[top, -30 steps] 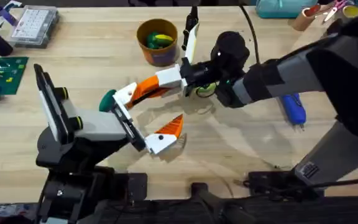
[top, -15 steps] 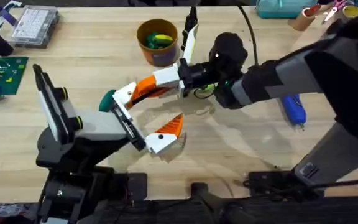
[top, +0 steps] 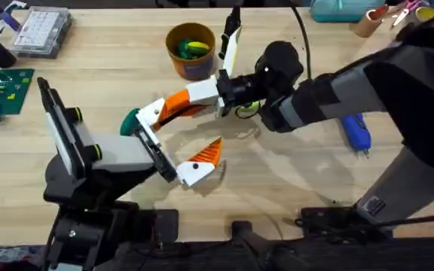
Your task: Pick up the gripper from the table and insert it into the empty holder that is missing its gripper. Then pick up a screw, insert it into the mounting hole, and use the screwdriver to tighten it. Finally, clean up the table by picking up the vegetable and placing it into the bucket.
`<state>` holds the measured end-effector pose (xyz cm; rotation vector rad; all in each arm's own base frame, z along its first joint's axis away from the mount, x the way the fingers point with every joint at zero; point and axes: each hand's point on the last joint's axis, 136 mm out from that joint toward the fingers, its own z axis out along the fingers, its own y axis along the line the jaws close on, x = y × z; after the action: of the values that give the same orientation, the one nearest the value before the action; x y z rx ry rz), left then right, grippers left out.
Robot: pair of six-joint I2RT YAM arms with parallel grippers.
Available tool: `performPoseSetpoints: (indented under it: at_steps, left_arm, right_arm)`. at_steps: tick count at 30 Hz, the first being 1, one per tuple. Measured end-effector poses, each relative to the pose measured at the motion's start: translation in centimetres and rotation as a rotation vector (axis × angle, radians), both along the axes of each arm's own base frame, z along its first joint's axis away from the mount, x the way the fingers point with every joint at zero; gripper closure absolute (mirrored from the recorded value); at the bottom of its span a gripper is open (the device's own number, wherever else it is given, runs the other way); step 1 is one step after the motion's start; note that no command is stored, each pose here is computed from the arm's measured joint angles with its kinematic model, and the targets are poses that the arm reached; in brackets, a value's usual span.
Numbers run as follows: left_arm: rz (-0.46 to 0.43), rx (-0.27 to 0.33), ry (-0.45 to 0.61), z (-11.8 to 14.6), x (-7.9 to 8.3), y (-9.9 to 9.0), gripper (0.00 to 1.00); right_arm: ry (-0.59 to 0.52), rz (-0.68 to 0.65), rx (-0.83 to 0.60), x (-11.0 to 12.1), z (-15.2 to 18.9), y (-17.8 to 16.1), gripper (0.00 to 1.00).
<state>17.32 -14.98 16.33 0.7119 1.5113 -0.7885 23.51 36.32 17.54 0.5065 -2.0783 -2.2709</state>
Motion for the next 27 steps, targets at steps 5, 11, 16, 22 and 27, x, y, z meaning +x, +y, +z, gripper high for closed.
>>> performPoseSetpoints:
  at_steps: [5,11,16,22,27]
  left_arm:
    - [-0.006,-0.001,0.002,0.0,-0.1,-0.1,0.012]
    - [-0.017,-0.009,0.016,-0.1,-0.3,-0.2,0.012]
    - [-0.028,-0.017,0.028,-0.1,-0.4,-0.3,0.012]
    - [-0.087,-0.018,0.031,-0.1,-1.3,-0.9,0.012]
    - [-0.093,-0.019,0.031,-0.1,-1.4,-1.0,0.012]
  right_arm:
    - [0.005,0.010,0.000,-0.1,0.1,-0.2,0.710]
    - [-0.010,0.024,0.007,-0.2,0.3,-0.5,0.539]
    - [-0.014,0.029,0.007,-0.2,0.3,-0.6,0.339]
    - [-0.007,0.029,0.001,-0.1,0.1,-0.8,0.153]
    - [-0.011,0.028,0.001,0.1,0.1,-1.0,0.017]
